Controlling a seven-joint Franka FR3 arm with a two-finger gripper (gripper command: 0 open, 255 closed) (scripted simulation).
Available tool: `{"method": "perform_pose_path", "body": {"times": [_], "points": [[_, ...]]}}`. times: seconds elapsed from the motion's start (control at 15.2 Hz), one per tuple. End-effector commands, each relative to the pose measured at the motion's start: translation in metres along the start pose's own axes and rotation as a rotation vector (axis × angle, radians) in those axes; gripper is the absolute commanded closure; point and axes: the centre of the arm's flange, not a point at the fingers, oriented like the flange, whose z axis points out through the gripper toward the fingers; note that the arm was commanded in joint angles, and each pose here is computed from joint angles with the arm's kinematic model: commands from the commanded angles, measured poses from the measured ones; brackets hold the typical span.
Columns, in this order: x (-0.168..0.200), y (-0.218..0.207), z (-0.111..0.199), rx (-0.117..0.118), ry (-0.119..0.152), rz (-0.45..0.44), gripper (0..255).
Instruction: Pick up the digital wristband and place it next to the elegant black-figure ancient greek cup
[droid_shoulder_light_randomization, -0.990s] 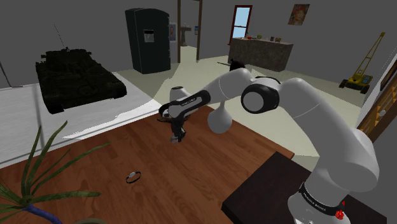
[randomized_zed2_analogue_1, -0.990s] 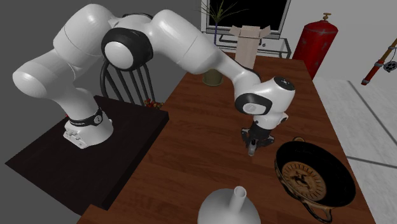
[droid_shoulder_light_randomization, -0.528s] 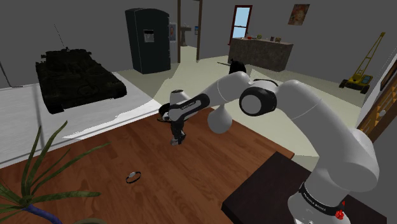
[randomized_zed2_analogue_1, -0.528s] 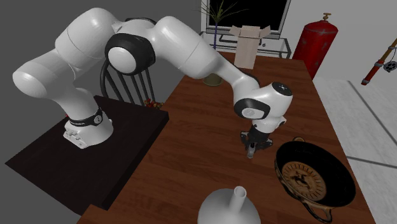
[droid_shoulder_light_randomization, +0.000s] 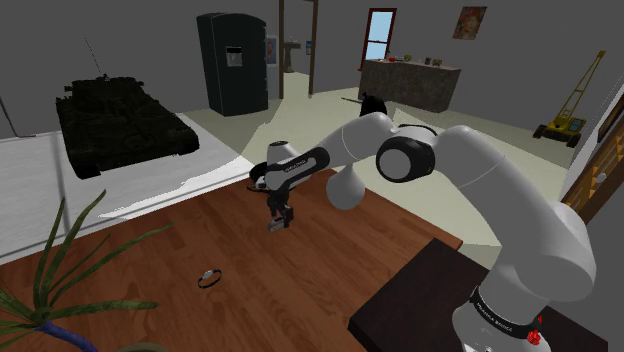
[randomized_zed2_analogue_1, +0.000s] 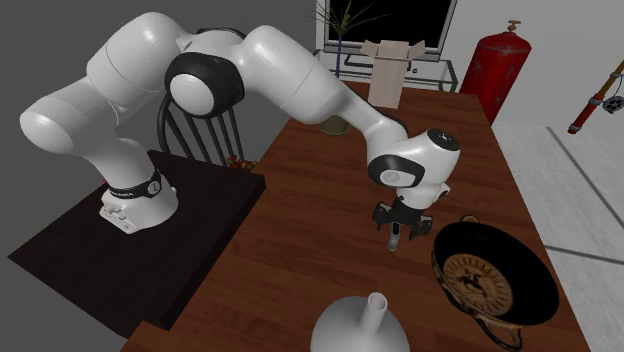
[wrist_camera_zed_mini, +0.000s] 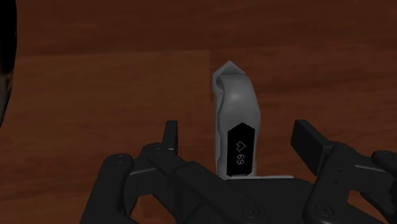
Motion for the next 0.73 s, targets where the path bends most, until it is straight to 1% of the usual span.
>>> {"method": "perform_pose_path", "body": {"times": [0.0,0.26,0.66], "points": [[0.0,0.0,0.0,0.0,0.0,0.0,0],[0.0,0.0,-0.05,0.0,0.0,0.0,0],[0.0,0.0,-0.05,0.0,0.0,0.0,0]]}}
